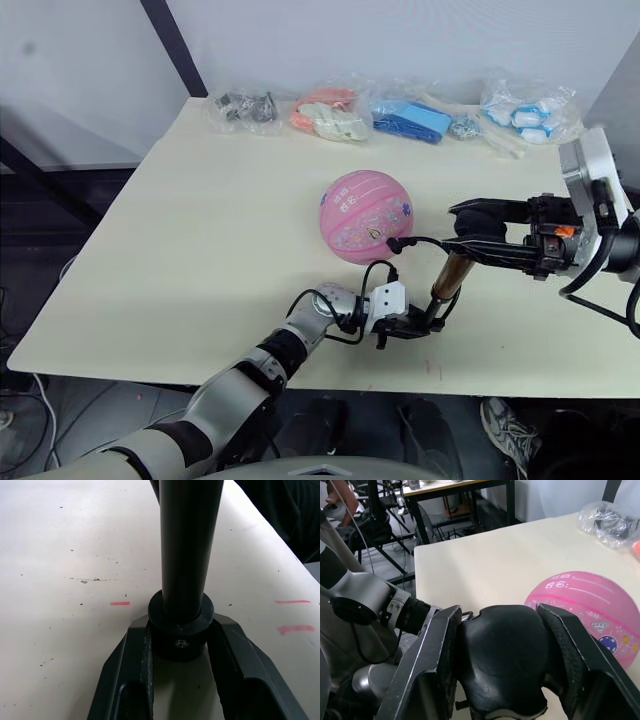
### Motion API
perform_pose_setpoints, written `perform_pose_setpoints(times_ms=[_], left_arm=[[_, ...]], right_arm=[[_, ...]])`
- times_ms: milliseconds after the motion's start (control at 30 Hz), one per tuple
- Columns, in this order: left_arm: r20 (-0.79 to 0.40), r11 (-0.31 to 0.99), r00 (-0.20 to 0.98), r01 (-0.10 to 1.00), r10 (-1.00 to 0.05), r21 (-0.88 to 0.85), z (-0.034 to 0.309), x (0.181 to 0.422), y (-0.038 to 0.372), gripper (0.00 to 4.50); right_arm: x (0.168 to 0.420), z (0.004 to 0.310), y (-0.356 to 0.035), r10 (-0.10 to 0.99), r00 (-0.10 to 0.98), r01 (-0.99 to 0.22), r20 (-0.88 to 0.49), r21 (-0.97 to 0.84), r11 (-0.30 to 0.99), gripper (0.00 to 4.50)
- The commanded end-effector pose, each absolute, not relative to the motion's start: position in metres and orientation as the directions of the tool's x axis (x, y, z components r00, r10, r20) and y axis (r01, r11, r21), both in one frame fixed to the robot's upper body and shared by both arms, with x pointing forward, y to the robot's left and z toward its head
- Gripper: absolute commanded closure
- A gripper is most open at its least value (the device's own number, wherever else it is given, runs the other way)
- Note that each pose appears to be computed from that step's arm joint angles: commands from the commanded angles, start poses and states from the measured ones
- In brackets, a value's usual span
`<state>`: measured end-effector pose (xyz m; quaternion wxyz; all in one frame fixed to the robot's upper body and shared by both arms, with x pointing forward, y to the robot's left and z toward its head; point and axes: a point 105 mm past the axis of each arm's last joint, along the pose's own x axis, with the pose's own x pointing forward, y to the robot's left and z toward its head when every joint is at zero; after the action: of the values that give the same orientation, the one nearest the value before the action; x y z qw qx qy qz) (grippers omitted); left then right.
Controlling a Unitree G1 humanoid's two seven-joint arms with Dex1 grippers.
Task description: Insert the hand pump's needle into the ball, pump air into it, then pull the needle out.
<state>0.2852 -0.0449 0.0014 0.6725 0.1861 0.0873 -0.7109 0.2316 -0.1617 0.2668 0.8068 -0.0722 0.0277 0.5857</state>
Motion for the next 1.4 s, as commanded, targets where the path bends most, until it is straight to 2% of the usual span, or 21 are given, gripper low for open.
perform_pose_setpoints(times_ms=[33,167,467,833,1067,1267,1400], left_arm=[[-0.488,-0.062,-0.035,0.997,-0.872,0.038,-0.031,0.277,-0.024,3.44],[-0.487,-0.064,-0.038,0.997,-0.873,0.038,-0.031,0.276,-0.024,3.44],[-0.490,-0.059,-0.029,0.997,-0.871,0.045,-0.029,0.280,-0.023,3.44],[-0.490,-0.061,-0.033,0.997,-0.871,0.042,-0.030,0.279,-0.022,3.44],[-0.489,-0.058,-0.031,0.998,-0.872,0.040,-0.030,0.278,-0.022,3.44],[-0.490,-0.056,-0.030,0.998,-0.872,0.039,-0.029,0.279,-0.021,3.44],[-0.491,-0.057,-0.031,0.998,-0.871,0.038,-0.030,0.279,-0.021,3.44]], right_arm=[[0.226,0.309,-0.170,0.933,0.357,-0.914,-0.051,-0.223,0.338,2.55],[0.227,0.304,-0.171,0.932,0.355,-0.922,-0.070,-0.191,0.336,2.55],[0.235,0.232,-0.165,0.922,0.335,-0.939,-0.195,0.008,0.343,2.55],[0.241,0.176,-0.157,0.907,0.322,-0.934,-0.271,0.066,0.351,2.55],[0.248,0.131,-0.154,0.873,0.366,-0.916,-0.322,0.039,0.398,2.55],[0.248,0.124,-0.152,0.873,0.369,-0.917,-0.318,0.025,0.397,2.55],[0.250,0.157,-0.148,0.899,0.374,-0.921,-0.228,0.020,0.389,2.55]])
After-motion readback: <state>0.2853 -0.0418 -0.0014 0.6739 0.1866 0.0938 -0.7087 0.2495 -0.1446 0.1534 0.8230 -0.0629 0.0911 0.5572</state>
